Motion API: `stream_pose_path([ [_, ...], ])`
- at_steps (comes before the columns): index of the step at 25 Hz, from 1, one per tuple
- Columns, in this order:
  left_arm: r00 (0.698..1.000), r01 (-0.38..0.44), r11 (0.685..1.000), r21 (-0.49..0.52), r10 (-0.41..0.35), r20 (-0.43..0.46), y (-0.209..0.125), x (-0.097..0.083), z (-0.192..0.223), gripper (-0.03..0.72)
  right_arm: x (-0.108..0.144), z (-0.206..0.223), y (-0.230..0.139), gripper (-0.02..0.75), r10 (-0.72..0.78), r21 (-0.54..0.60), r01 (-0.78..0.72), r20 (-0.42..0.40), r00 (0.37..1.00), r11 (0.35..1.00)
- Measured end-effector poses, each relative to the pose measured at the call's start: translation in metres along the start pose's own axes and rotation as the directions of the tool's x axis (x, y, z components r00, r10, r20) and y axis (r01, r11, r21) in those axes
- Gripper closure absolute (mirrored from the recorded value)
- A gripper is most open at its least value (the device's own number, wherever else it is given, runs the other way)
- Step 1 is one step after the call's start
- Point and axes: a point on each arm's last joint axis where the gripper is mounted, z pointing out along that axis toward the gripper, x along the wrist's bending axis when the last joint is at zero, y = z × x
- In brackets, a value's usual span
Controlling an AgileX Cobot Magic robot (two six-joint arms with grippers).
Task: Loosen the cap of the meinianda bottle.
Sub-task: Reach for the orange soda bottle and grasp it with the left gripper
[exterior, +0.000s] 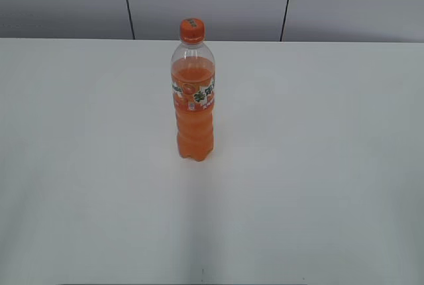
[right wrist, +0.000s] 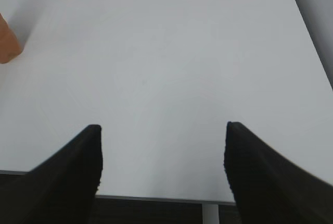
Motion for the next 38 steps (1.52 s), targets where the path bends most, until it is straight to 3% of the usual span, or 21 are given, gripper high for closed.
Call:
stream_pose_path([
  [38, 1.000, 0.005, 1.000, 0.000, -0.005, 0.009, 0.0000, -0.0008, 0.0000, 0.189, 0.0000, 0.0000, 0.0000, 0.191, 0.000, 0.000, 0.000, 0.000, 1.000, 1.000],
])
